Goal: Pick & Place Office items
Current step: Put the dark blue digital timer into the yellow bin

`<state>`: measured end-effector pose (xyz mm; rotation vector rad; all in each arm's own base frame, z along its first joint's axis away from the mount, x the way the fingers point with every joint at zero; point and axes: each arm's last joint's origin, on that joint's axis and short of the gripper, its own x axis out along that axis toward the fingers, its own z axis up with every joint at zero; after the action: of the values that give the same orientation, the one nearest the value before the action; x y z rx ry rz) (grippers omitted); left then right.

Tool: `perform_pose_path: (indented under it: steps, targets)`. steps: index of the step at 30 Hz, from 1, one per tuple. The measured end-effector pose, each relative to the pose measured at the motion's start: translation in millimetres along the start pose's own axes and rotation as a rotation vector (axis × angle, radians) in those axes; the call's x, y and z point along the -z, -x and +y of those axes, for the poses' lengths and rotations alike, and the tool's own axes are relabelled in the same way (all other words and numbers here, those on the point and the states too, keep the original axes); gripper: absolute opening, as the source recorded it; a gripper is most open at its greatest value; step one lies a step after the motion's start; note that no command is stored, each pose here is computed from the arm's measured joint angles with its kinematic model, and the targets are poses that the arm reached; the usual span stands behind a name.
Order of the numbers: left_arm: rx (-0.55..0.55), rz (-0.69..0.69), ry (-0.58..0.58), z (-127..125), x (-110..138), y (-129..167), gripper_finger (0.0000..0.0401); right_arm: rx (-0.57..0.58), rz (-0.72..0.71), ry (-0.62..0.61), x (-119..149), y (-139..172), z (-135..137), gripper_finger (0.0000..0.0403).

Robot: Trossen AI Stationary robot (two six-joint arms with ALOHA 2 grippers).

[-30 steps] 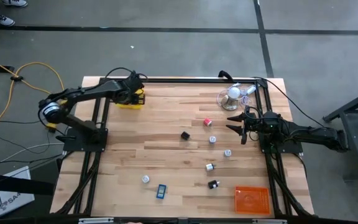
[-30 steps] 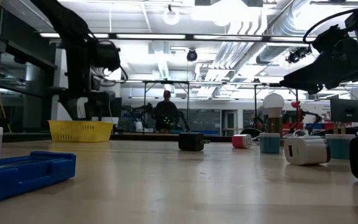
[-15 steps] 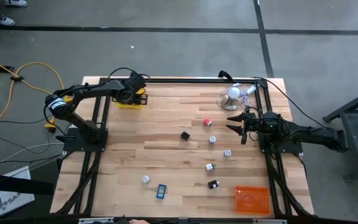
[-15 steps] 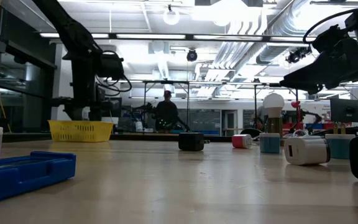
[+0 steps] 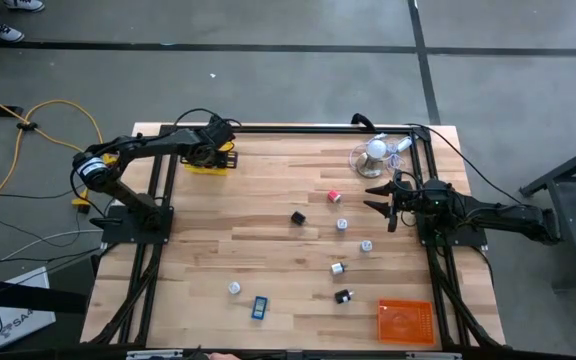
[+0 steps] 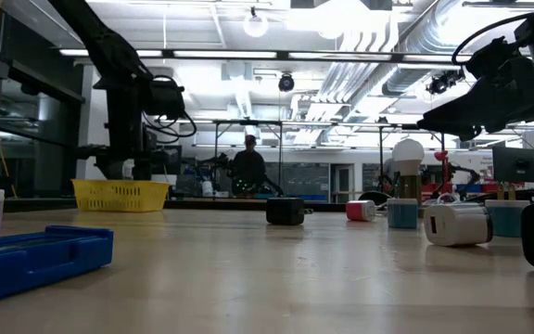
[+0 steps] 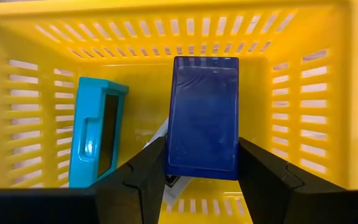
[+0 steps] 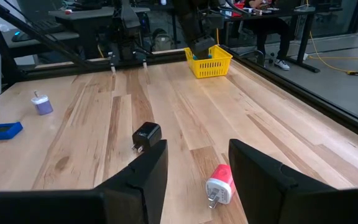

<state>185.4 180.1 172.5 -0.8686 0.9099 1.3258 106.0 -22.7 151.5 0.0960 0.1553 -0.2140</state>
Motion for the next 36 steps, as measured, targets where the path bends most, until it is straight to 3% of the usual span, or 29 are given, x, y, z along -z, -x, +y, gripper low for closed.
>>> perform_pose_path:
  steps: [29,36]
  targets:
    - [0.000,-0.001,-0.018,-0.1,-0.1,0.1,0.0167,0.000,0.000,0.000,-0.1,0.0,0.0,0.0158]
    - [0.000,0.000,-0.021,0.0,-0.1,0.1,0.0221,0.000,0.000,0.000,-0.1,0.0,0.0,0.0158]
